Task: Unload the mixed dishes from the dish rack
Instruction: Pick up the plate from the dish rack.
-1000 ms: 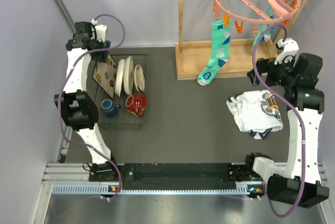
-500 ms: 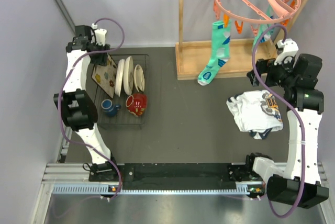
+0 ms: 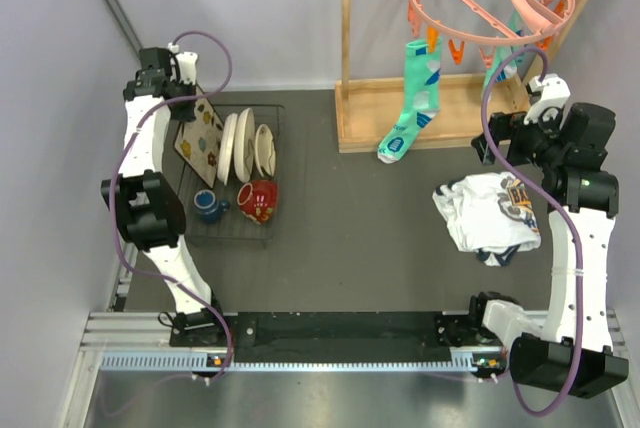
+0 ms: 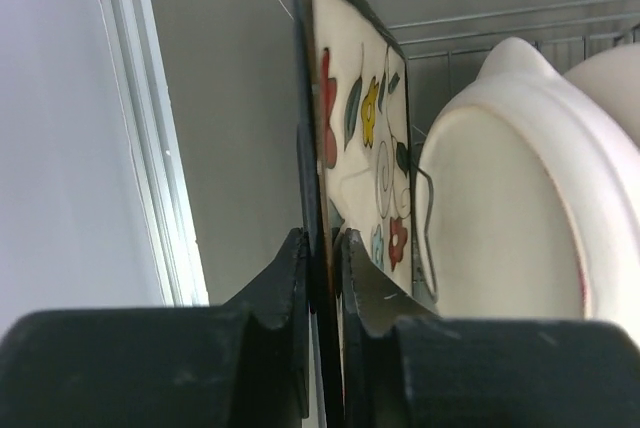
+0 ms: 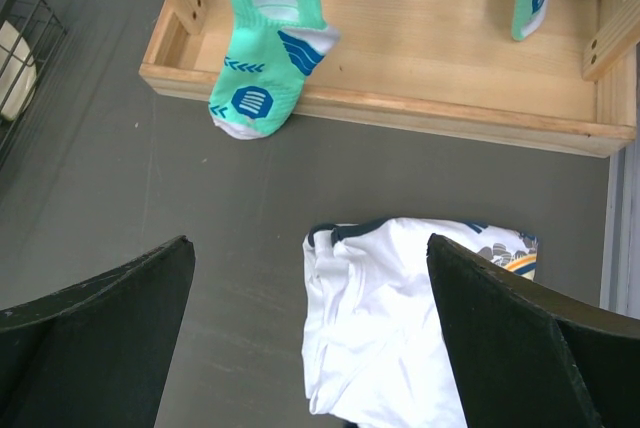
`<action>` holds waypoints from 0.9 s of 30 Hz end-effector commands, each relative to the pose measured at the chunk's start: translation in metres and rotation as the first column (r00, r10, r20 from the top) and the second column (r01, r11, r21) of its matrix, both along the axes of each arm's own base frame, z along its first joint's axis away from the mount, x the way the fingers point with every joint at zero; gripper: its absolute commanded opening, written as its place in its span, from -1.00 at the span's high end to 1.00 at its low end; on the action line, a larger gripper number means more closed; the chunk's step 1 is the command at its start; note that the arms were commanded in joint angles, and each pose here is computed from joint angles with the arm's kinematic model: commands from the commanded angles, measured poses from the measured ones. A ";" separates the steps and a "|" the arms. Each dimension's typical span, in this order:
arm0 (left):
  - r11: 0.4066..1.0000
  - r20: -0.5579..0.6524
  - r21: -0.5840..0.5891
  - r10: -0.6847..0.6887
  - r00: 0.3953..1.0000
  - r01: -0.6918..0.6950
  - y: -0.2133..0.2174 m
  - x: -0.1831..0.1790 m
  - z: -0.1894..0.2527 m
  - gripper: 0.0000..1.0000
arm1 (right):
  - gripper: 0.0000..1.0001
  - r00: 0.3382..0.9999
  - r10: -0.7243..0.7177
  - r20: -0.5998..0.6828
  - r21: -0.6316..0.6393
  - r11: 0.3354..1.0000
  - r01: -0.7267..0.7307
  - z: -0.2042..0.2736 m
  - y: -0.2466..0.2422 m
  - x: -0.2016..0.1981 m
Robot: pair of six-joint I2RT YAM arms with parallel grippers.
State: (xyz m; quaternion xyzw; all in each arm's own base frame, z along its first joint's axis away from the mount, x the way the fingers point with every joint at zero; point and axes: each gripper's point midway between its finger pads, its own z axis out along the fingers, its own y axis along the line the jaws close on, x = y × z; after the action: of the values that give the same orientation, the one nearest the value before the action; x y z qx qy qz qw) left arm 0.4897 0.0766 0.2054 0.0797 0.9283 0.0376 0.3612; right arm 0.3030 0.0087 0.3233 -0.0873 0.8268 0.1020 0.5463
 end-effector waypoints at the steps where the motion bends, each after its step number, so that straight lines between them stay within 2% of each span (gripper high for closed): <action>1: 0.999 0.014 0.023 -0.037 0.999 0.036 0.000 -0.001 0.011 0.85 | -0.98 0.998 0.012 0.066 -0.014 1.000 -0.012 0.014 0.002 0.000; 4: 0.999 0.037 0.028 -0.027 0.999 0.026 0.002 0.002 0.021 1.00 | -0.97 0.998 0.010 0.066 -0.017 1.000 -0.009 0.014 0.001 0.000; 16: 0.999 0.118 -0.004 0.051 0.992 -0.051 0.001 0.004 0.061 1.00 | -0.97 0.998 0.011 0.065 -0.015 1.000 -0.010 0.012 0.002 -0.001; 27: 0.991 0.237 0.041 0.116 0.965 -0.130 0.009 0.009 0.111 1.00 | -0.97 0.998 0.013 0.068 -0.015 1.000 -0.012 0.013 0.002 -0.002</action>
State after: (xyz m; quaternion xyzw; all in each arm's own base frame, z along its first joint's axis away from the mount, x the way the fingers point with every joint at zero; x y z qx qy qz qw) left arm 0.4800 0.0777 0.2307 0.0422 0.9353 0.0522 0.3475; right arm 0.3025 0.0088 0.3235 -0.0884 0.8239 0.1006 0.5507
